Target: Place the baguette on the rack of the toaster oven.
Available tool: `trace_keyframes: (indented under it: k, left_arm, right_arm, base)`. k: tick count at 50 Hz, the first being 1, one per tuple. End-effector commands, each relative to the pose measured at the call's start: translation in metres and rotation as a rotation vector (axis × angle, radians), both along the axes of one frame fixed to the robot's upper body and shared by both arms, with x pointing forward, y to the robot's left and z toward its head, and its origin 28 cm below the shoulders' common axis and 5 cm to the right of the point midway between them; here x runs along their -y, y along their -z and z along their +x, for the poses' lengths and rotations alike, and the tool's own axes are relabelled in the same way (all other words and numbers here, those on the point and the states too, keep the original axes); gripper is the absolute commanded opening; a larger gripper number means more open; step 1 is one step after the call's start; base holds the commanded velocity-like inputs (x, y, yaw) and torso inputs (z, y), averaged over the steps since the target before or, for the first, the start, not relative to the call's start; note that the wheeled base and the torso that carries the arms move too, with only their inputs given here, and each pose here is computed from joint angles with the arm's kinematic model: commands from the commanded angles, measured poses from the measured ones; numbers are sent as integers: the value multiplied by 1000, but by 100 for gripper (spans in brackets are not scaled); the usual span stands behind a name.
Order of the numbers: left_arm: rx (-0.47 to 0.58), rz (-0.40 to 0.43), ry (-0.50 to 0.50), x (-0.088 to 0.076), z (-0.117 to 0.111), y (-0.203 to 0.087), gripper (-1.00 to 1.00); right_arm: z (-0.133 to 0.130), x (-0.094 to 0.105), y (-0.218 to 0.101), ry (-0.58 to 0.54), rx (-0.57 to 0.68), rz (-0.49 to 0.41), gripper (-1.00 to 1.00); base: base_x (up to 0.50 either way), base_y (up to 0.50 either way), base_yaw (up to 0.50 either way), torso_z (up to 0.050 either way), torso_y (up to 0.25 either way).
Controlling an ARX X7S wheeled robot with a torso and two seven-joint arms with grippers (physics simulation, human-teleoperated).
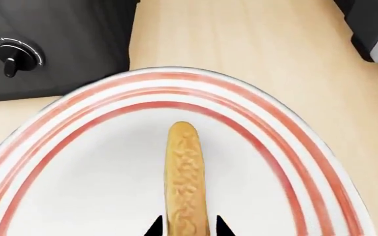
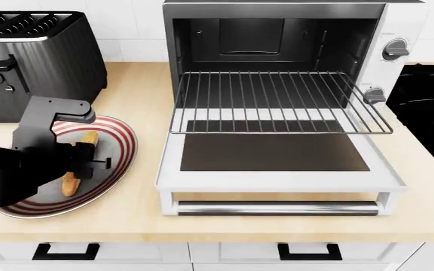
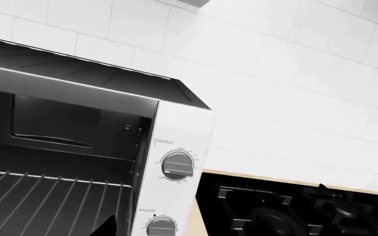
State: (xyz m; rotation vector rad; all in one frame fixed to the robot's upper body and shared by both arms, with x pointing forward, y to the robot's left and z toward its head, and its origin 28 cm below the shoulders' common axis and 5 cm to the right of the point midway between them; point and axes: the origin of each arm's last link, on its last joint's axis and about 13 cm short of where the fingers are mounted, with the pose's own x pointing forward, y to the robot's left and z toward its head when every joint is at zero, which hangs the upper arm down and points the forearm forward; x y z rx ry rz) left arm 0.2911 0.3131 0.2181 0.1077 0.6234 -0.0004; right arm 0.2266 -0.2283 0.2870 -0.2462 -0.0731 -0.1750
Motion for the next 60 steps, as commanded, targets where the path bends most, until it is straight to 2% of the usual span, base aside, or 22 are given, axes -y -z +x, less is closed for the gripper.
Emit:
trace_keyframes:
  k: [1, 10, 23, 27, 32, 35, 36, 37, 38, 41, 47, 56, 57, 58, 60]
  left_arm:
    - [-2, -8, 8, 2, 2, -3, -100]
    - [11, -5, 6, 0, 2, -11, -100]
    - [123, 3, 51, 6, -9, -61, -100]
    - [167, -8, 107, 11, -18, -81, -100]
    - [242, 36, 206, 22, -34, -120, -100]
    - [296, 22, 313, 30, -43, -138, -100]
    - [316, 29, 298, 32, -43, -141, -100]
    - [317, 24, 308, 33, -44, -143, -100]
    - [297, 31, 382, 38, -49, -143, -100]
    - [279, 36, 440, 45, -52, -146, -100]
    - [232, 48, 517, 47, -59, -151, -100]
    - [201, 45, 576, 49, -67, -151, -100]
    - [194, 13, 603, 50, -68, -152, -100]
    - [197, 35, 603, 50, -69, -153, -100]
    - [201, 4, 619, 50, -69, -155, -100]
  right_arm:
    - [-1, 0, -10, 7, 17, -12, 100]
    - [-6, 4, -18, 15, 38, -16, 100]
    - [-3, 3, -13, 15, 26, -13, 100]
    - [-3, 3, -12, 15, 25, -11, 100]
    - [-6, 4, -14, 19, 22, -13, 100]
    - [-8, 5, -12, 20, 21, -10, 100]
    - [-9, 6, -12, 20, 21, -9, 100]
    - [-9, 6, -11, 20, 19, -8, 100]
    - [-7, 5, -10, 20, 16, -8, 100]
    - [-5, 2, -9, 21, 14, -7, 100]
    - [-1, -1, -9, 13, 18, -6, 100]
    - [-4, -2, -15, 5, 22, -15, 100]
    - [-3, -2, -15, 3, 24, -15, 100]
    - [0, -3, -14, 3, 22, -15, 100]
    - [3, -5, -13, -1, 13, -17, 100]
  base:
    - [0, 0, 0, 0, 0]
    - [0, 0, 0, 0, 0]
    - [0, 0, 0, 0, 1]
    - [0, 0, 0, 0, 0]
    - [0, 0, 0, 0, 2]
    - [0, 0, 0, 0, 0]
    - [0, 0, 0, 0, 0]
    - [0, 0, 0, 0, 0]
    - [0, 0, 0, 0, 0]
    - [0, 0, 0, 0, 0]
    - [0, 0, 0, 0, 2]
    - [0, 0, 0, 0, 0]
    - [0, 0, 0, 0, 0]
    - [0, 0, 0, 0, 10]
    - [0, 0, 0, 0, 0]
